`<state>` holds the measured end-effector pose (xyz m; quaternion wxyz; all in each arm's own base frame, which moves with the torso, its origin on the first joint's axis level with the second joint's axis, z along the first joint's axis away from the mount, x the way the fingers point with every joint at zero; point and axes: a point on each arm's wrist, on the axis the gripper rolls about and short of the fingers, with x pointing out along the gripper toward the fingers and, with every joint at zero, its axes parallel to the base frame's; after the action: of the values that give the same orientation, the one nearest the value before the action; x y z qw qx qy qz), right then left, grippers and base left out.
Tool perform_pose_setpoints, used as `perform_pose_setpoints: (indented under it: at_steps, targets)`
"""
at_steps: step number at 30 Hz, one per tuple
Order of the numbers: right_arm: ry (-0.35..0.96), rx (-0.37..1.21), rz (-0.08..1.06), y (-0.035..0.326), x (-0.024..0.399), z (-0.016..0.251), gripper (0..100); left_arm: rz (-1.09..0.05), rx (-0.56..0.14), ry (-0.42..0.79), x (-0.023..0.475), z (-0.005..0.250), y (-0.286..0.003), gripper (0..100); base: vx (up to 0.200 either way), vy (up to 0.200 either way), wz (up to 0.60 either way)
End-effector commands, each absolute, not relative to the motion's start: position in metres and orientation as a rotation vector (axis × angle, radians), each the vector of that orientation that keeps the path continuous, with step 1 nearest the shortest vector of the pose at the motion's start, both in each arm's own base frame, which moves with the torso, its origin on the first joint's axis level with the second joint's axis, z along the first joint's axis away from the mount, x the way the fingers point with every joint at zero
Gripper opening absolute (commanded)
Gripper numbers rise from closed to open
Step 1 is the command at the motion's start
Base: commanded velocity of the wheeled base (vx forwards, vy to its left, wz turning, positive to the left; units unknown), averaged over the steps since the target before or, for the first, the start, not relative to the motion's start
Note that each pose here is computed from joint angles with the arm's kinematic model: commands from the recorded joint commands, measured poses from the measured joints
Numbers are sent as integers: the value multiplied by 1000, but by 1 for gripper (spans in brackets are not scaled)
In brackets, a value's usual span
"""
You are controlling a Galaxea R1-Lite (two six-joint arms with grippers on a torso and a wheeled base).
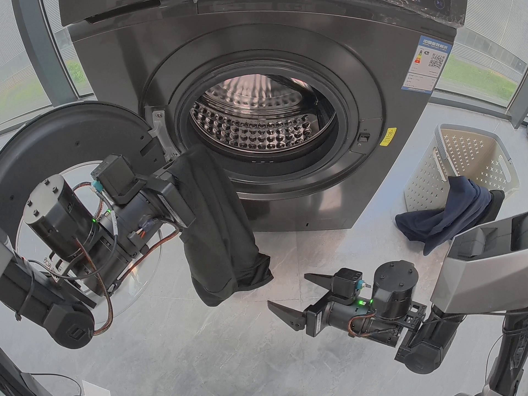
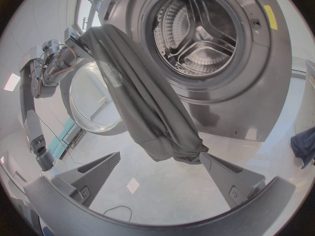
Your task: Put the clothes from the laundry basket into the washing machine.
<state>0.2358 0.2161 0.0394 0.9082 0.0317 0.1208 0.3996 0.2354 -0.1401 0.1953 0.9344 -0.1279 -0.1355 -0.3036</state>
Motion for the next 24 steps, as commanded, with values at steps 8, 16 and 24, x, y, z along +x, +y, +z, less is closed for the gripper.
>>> perform_pose_setpoints:
  at_steps: [8,16,24]
  targets:
    - [81,149,998,278,220,74,100,-590,-262,-268,244,190,-144,0,0,0,0]
    - [67,169,1018,307,230,64,100,-584,-264,-271,244,190,-144,0,0,0,0]
    - [63,158,964,321,261,44,100,-586,-265,-275,243,192,-144,0,0,0,0]
